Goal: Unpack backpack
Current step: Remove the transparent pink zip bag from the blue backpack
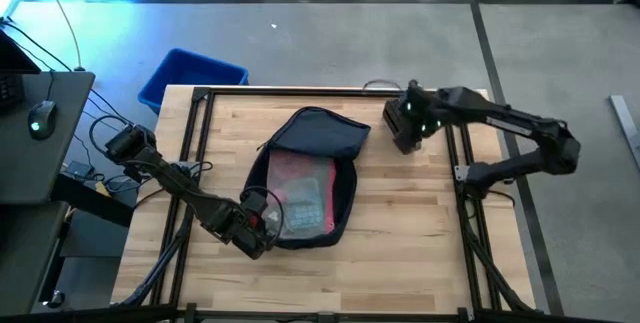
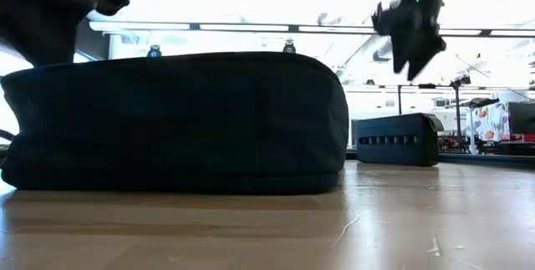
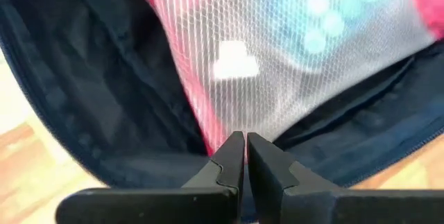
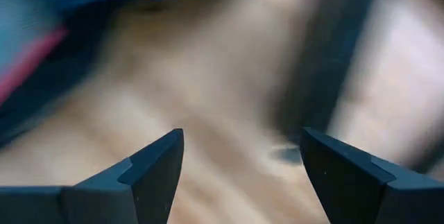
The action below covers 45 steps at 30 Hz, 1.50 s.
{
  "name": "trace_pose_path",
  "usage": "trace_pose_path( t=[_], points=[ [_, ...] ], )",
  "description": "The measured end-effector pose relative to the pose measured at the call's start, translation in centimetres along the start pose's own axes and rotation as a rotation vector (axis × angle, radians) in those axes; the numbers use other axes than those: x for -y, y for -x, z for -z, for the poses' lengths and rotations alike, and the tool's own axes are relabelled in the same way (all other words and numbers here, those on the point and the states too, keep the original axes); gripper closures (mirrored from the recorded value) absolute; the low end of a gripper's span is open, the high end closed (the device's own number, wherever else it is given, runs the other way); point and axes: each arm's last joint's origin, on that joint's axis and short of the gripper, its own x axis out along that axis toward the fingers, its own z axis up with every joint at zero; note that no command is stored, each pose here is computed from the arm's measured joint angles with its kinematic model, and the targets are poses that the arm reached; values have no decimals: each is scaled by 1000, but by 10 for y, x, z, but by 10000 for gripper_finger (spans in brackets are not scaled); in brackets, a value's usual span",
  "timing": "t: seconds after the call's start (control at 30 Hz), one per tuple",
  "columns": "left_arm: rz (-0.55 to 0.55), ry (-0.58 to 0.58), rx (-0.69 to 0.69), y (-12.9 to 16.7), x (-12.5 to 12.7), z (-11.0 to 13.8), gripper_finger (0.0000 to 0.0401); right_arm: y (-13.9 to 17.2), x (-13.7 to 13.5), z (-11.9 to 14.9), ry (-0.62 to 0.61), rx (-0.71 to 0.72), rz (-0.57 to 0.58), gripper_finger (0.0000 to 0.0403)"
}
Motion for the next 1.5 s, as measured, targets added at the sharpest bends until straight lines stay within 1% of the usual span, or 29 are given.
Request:
trace_pose_path(
  t=[0.1,0.17,0.3,0.4,0.47,0.57,0.63,0.73,0.8,0.87,0.9,1.0,1.07,1.13,1.2,1.27,1.37,1.5],
  points=[
    [27,-3,-14,0,3,1,401,3,-46,10,147,49,-200,133],
    [21,-10,-17,-2,3,4,401,1,-79,15,231,90,-331,133],
    [-54,4,-91,-19,3,11,401,-16,-138,21,361,185,-474,132],
    [-76,19,-119,-34,7,18,401,-41,-171,19,436,249,-536,132],
    [-42,13,-109,-41,13,24,401,-63,-188,18,486,263,-534,134],
    [72,-11,-80,-45,26,31,401,-83,-209,8,540,285,-497,145],
    [133,-27,-83,-44,31,36,401,-92,-225,-2,592,304,-492,154],
    [170,-36,-60,-32,37,43,401,-107,-248,-14,660,315,-484,167],
    [163,-34,-63,-22,38,49,401,-113,-263,-23,699,333,-487,173],
    [127,-23,-72,-15,36,57,401,-119,-278,-30,733,353,-497,177],
    [96,-11,-75,-12,32,62,401,-124,-285,-32,751,360,-500,177],
    [-44,42,-56,0,15,80,401,-140,-303,-35,794,364,-493,177],
    [-86,81,-35,6,4,95,401,-147,-316,-37,815,378,-500,177],
    [-73,105,-10,11,-2,108,401,-151,-328,-37,857,389,-527,177],
    [-27,133,15,14,-4,118,401,-155,-339,-35,915,401,-550,177],
    [13,145,25,14,-5,123,401,-160,-349,-31,975,417,-549,177],
    [50,144,34,5,-7,126,401,-167,-360,-27,1023,439,-534,177],
    [123,167,100,-7,-6,122,401,-170,-366,-25,1022,424,-532,174]
  ],
)
